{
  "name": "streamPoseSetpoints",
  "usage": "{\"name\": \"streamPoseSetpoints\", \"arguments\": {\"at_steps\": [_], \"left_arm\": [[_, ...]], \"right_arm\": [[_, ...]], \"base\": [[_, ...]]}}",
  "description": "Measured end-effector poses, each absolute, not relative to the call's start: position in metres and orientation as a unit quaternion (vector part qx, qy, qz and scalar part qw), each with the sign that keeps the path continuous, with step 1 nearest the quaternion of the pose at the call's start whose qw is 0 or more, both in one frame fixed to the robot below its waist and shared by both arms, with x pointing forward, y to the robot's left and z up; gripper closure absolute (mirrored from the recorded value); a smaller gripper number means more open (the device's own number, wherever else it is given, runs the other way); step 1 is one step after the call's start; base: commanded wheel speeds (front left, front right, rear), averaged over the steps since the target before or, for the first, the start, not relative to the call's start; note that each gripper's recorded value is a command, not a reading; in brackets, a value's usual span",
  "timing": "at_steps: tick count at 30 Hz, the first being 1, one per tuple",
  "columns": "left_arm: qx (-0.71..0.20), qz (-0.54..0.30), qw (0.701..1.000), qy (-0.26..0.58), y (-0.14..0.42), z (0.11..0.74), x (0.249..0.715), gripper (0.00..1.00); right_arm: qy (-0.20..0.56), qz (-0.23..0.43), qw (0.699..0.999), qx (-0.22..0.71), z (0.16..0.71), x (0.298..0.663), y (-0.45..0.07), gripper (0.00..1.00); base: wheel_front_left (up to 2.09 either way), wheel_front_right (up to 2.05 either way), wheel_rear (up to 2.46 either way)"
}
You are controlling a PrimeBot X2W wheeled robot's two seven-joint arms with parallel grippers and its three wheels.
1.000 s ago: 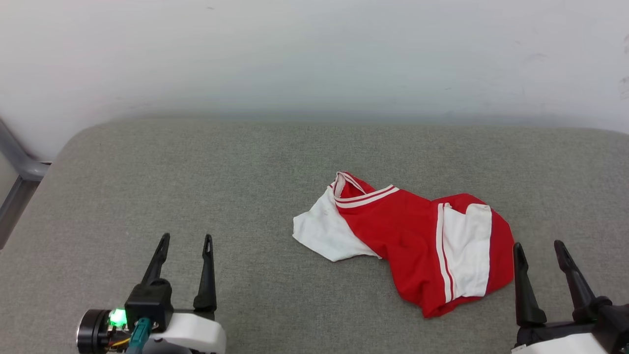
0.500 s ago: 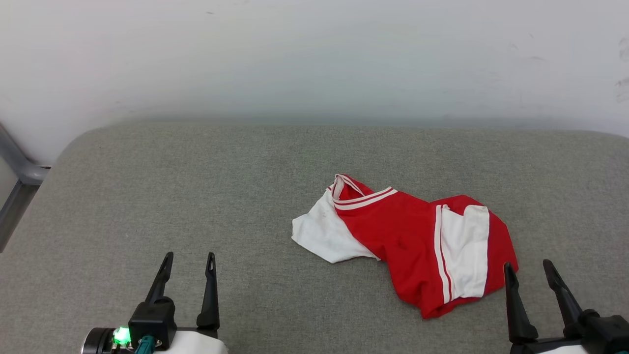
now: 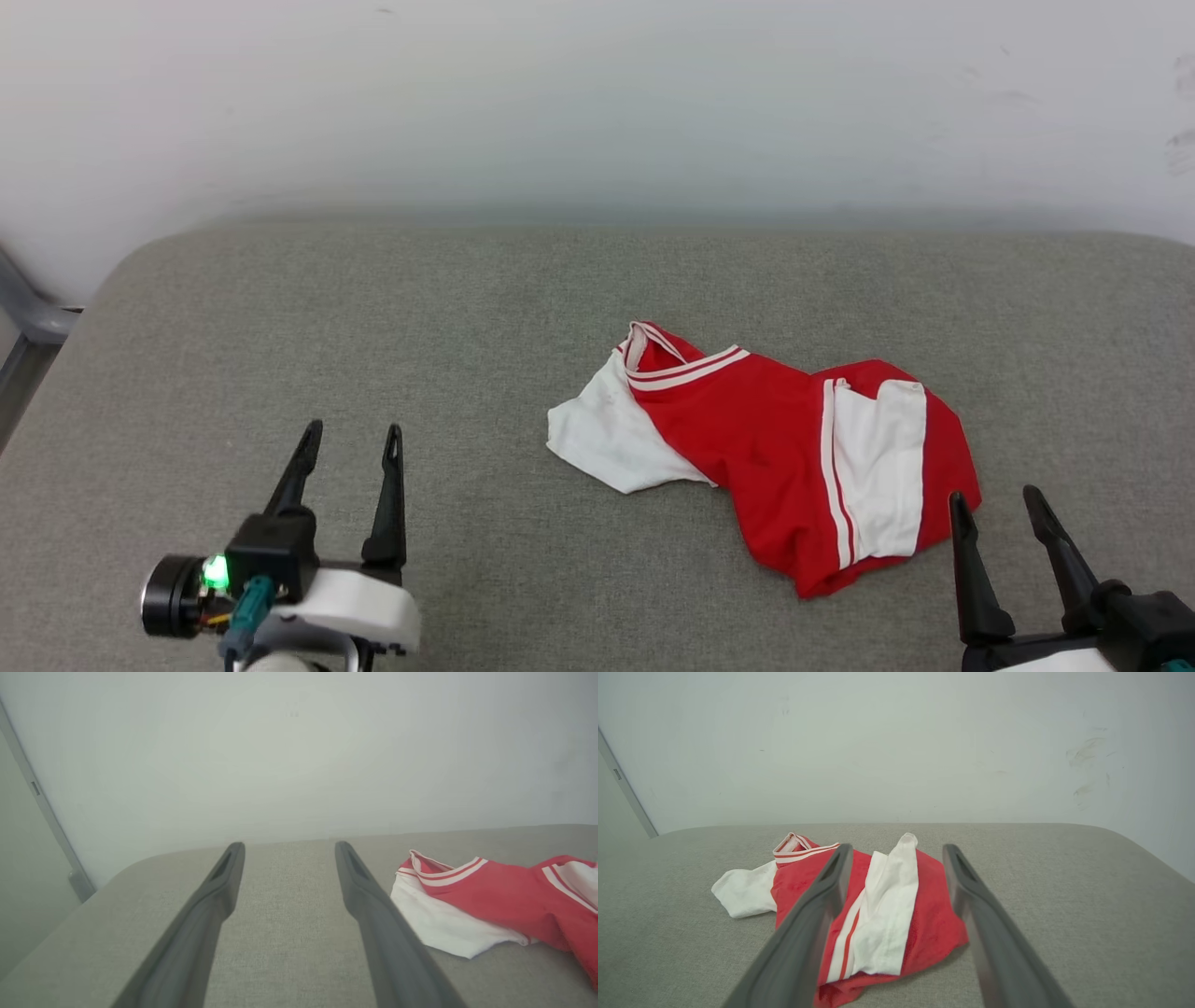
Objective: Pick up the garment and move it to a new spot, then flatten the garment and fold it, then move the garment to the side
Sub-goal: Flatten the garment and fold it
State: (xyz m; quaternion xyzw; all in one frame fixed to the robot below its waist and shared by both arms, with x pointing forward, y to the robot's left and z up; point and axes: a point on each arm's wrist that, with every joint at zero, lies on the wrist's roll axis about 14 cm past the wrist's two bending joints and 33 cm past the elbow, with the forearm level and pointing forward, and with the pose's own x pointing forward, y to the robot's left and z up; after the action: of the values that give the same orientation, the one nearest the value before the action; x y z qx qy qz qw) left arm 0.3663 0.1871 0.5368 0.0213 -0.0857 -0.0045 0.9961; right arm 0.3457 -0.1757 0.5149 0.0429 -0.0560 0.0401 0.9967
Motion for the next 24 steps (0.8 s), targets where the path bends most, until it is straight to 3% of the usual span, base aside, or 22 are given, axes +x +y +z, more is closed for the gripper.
{"name": "streamPoseSetpoints", "arguments": {"at_steps": [13,20,24], "left_arm": [[0.078,-0.117,0.978,-0.152,0.157,0.596,0.465,0.00],[0.090,-0.163,0.977,-0.104,0.135,0.597,0.514,0.00],[0.087,-0.207,0.974,-0.010,0.113,0.570,0.527,0.00]], "right_arm": [[-0.051,0.026,0.998,0.040,0.511,0.367,-0.184,0.00],[-0.044,0.008,0.998,0.033,0.506,0.372,-0.196,0.00],[-0.038,0.000,0.999,0.031,0.501,0.374,-0.201,0.00]], "base": [[0.00,0.00,0.00],[0.00,0.00,0.00],[0.00,0.00,0.00]]}}
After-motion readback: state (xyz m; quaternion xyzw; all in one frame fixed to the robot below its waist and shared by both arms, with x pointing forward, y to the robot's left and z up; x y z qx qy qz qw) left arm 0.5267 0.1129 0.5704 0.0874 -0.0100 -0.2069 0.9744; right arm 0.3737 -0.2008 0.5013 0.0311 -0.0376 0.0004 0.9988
